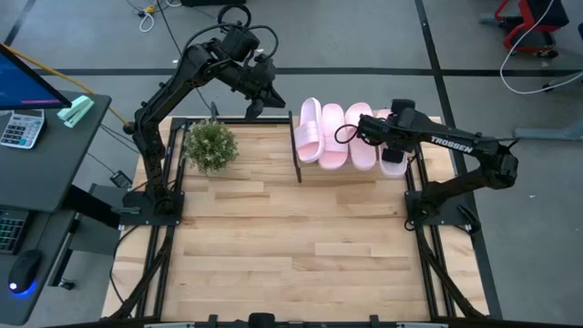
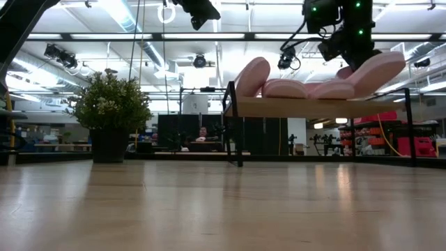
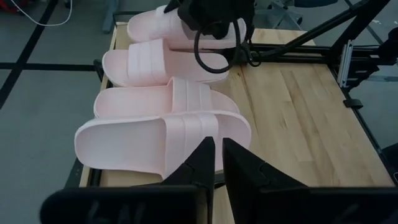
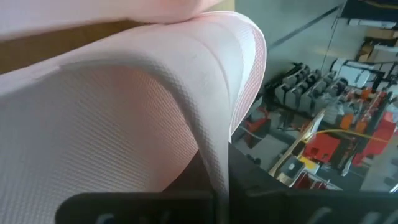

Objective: Pick and place slides into the shelf
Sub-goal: Adjust the slides on the shelf

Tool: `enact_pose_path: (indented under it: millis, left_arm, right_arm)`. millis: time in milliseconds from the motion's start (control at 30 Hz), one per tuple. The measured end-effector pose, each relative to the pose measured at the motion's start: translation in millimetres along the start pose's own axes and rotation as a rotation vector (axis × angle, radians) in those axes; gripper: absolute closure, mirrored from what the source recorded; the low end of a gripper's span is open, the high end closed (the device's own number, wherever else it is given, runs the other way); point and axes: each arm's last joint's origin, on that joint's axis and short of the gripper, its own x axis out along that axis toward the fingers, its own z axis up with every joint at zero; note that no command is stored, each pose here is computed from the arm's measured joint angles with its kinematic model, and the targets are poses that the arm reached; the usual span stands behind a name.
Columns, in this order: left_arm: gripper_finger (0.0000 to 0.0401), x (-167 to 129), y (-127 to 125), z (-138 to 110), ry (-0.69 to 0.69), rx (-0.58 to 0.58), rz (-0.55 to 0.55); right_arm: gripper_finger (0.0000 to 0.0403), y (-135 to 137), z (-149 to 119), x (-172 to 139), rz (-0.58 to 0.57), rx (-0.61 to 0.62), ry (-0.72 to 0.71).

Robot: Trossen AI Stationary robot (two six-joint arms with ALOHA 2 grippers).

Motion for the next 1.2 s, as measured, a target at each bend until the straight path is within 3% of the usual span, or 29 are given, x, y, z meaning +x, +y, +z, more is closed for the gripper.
enact_pose_path:
  millis: [367,800,1200]
  left_arm:
    - [0.0373,0,0,0,0.0,-0.003,0.0]
    - [0.0362,0,0,0,0.0,-0.004,0.0]
    - [0.0375,0,0,0,0.0,-0.004,0.0]
  right_arm:
    - [0.0395,-19,4,16,-0.038,0.046,0.001]
    - [0.0394,-27,12,19,-0.091,-0.063,-0.044]
    - [0.0392,-37,6,32,-0.072,-0.059,0.002]
